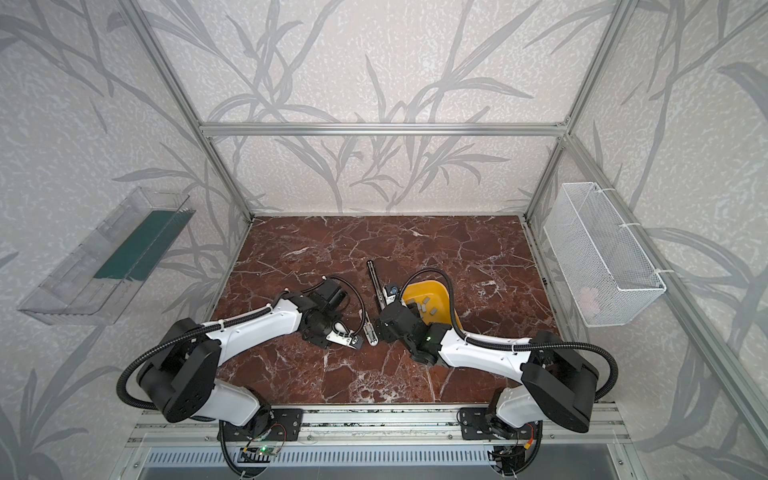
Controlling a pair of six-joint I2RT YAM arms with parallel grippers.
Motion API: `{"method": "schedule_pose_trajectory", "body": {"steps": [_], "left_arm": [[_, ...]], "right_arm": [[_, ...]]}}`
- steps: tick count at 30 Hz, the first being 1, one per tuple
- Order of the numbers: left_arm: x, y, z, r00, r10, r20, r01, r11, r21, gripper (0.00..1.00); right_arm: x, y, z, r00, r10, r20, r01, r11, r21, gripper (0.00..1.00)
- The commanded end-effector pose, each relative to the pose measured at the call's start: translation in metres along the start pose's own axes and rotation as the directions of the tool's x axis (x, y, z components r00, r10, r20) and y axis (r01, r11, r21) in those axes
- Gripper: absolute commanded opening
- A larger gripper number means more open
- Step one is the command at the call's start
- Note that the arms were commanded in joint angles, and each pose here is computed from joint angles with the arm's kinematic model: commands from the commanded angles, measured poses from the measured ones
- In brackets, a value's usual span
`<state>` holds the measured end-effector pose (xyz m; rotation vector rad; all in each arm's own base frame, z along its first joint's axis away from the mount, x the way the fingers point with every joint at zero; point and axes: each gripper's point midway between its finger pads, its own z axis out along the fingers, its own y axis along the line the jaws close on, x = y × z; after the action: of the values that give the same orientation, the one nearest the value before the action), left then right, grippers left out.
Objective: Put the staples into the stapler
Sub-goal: 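Grasp the small beige stapler with the left gripper and lift it, then bring the beige stapler toward the right gripper while the right gripper reaches in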
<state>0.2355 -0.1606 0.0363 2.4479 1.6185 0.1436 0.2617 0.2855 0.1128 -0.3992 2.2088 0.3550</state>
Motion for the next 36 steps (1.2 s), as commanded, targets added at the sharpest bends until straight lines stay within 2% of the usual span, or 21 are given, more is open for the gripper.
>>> {"method": "schedule_pose_trajectory", "body": {"steps": [1,4,6,7,9,12,14,17,19,20,22,25,28,30,36], "left_arm": [[-0.010,0.027,-0.023,0.998,-0.036,0.046,0.040,0.994,-0.103,0.00],[-0.013,0.052,-0.045,0.994,-0.077,0.083,0.095,0.968,-0.234,0.00],[-0.014,0.075,-0.067,0.986,-0.110,0.121,0.147,0.923,-0.356,0.00],[-0.017,0.086,-0.080,0.981,-0.114,0.155,0.169,0.895,-0.413,0.00],[-0.023,0.117,-0.119,0.960,-0.111,0.258,0.241,0.800,-0.550,0.00],[-0.027,0.158,-0.178,0.904,-0.144,0.401,0.388,0.670,-0.633,0.00],[-0.033,0.169,-0.199,0.880,-0.139,0.455,0.430,0.642,-0.635,0.00],[-0.046,0.159,-0.192,0.857,-0.073,0.510,0.424,0.662,-0.618,0.00],[-0.055,0.140,-0.175,0.882,0.019,0.471,0.318,0.713,-0.625,0.00],[-0.056,0.133,-0.173,0.890,0.054,0.452,0.278,0.722,-0.633,0.00],[-0.059,0.132,-0.180,0.870,0.067,0.488,0.307,0.701,-0.644,0.00],[-0.072,0.117,-0.185,0.839,0.118,0.532,0.283,0.740,-0.610,0.00],[-0.083,0.106,-0.184,0.808,0.184,0.560,0.251,0.752,-0.609,0.00],[-0.087,0.100,-0.182,0.796,0.202,0.571,0.231,0.770,-0.595,0.00],[-0.095,0.089,-0.172,0.775,0.230,0.588,0.185,0.808,-0.560,0.00]], "right_arm": [[-0.012,0.001,-0.003,0.999,0.022,0.026,-0.022,1.000,0.002,0.84],[-0.015,-0.003,-0.007,0.998,0.037,0.045,-0.037,0.999,0.009,0.83],[-0.019,-0.008,-0.012,0.996,0.052,0.074,-0.053,0.999,0.014,0.83],[-0.022,-0.010,-0.016,0.994,0.058,0.092,-0.060,0.998,0.015,0.83],[-0.029,-0.019,-0.025,0.987,0.075,0.145,-0.079,0.997,0.021,0.82],[-0.036,-0.031,-0.037,0.971,0.120,0.209,-0.124,0.992,0.009,0.81],[-0.038,-0.038,-0.043,0.962,0.141,0.233,-0.146,0.989,0.007,0.80],[-0.042,-0.047,-0.052,0.949,0.160,0.270,-0.169,0.986,0.010,0.79],[-0.044,-0.049,-0.056,0.941,0.177,0.290,-0.185,0.983,-0.002,0.79],[-0.044,-0.048,-0.058,0.937,0.187,0.295,-0.191,0.981,-0.014,0.78],[-0.043,-0.046,-0.059,0.931,0.206,0.302,-0.202,0.978,-0.044,0.78],[-0.043,-0.041,-0.060,0.923,0.219,0.317,-0.200,0.976,-0.091,0.77],[-0.043,-0.037,-0.059,0.921,0.221,0.321,-0.193,0.974,-0.115,0.76],[-0.043,-0.033,-0.059,0.922,0.217,0.322,-0.181,0.974,-0.136,0.74],[-0.050,-0.006,-0.069,0.904,0.220,0.366,-0.109,0.947,-0.301,0.66]]}}
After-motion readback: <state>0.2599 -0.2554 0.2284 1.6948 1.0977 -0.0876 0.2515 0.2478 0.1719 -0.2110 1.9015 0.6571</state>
